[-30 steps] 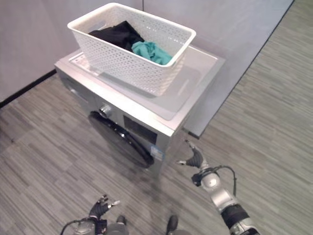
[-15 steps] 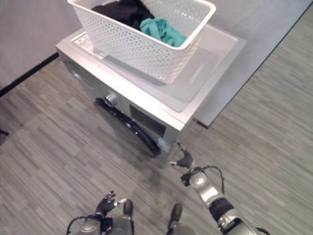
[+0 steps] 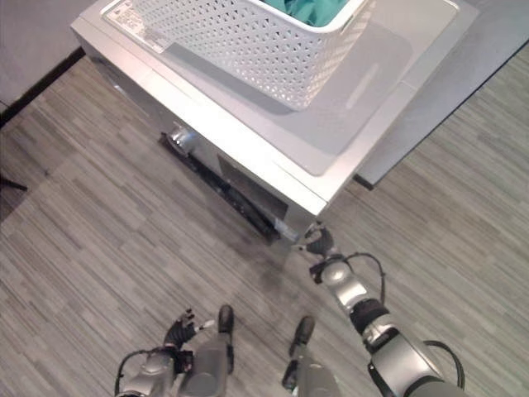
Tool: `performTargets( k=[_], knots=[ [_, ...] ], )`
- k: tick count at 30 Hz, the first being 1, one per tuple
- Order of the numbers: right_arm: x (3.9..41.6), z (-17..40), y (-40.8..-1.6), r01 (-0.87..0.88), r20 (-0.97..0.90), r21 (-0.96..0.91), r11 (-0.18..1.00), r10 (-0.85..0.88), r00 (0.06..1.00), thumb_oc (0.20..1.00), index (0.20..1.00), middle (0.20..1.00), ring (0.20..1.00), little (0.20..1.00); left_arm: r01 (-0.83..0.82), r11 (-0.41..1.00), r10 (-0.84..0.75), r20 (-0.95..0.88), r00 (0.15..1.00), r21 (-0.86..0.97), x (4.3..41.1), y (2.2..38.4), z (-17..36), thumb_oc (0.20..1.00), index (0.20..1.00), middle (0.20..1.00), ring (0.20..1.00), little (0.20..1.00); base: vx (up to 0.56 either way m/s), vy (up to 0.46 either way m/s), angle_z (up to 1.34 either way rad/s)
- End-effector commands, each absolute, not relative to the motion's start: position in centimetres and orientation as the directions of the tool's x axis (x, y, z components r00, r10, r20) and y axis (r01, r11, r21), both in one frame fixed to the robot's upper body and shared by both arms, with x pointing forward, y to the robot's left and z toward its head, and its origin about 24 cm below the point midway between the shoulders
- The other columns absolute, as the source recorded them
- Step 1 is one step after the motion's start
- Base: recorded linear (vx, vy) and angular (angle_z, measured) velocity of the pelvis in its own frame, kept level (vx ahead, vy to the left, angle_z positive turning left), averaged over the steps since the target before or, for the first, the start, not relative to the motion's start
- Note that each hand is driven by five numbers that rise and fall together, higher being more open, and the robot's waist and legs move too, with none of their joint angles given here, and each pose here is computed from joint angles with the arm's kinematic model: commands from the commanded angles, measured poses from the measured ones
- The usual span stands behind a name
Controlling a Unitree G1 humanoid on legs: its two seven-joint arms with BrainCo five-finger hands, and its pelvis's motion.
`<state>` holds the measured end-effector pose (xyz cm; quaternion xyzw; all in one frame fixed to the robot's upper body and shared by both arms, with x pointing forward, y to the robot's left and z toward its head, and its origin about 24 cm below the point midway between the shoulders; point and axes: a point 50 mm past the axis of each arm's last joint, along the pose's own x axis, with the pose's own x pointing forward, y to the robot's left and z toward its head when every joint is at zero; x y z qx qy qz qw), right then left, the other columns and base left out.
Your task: Grab the laundry basket,head to the washer,open it,put in the laundry and shut it.
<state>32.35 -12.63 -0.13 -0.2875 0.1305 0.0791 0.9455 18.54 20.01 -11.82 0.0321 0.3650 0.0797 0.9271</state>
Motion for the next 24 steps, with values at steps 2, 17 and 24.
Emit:
performTargets(
  k=[2,17,24],
  knots=[
    [28.5,4.7,3.9,-0.629,-0.09,-0.316,0.71,0.638,0.765,1.0,1.0,1.0,1.0,1.0,-0.112,0.982,0.184,-0.639,0.747,0.153,19.7,19.9,-11.2,1.0,1.0,1.0,1.0,1.0,-0.02,-0.027,-0.18],
    [25.3,-2.1,0.3,-0.655,-0.332,-0.237,0.718,0.574,0.749,1.0,1.0,1.0,1.0,1.0,-0.081,0.986,0.158,-0.642,0.75,0.148,19.7,18.7,-11.4,1.0,1.0,1.0,1.0,1.0,-0.05,-0.054,-0.08],
    [29.0,1.4,0.2,-0.511,-0.195,-0.268,0.817,0.473,0.859,1.0,1.0,1.0,1.0,1.0,-0.049,0.989,0.125,-0.626,0.77,0.137,19.2,18.4,-11.2,1.0,1.0,1.0,1.0,1.0,0.03,0.009,0.16]
  ],
)
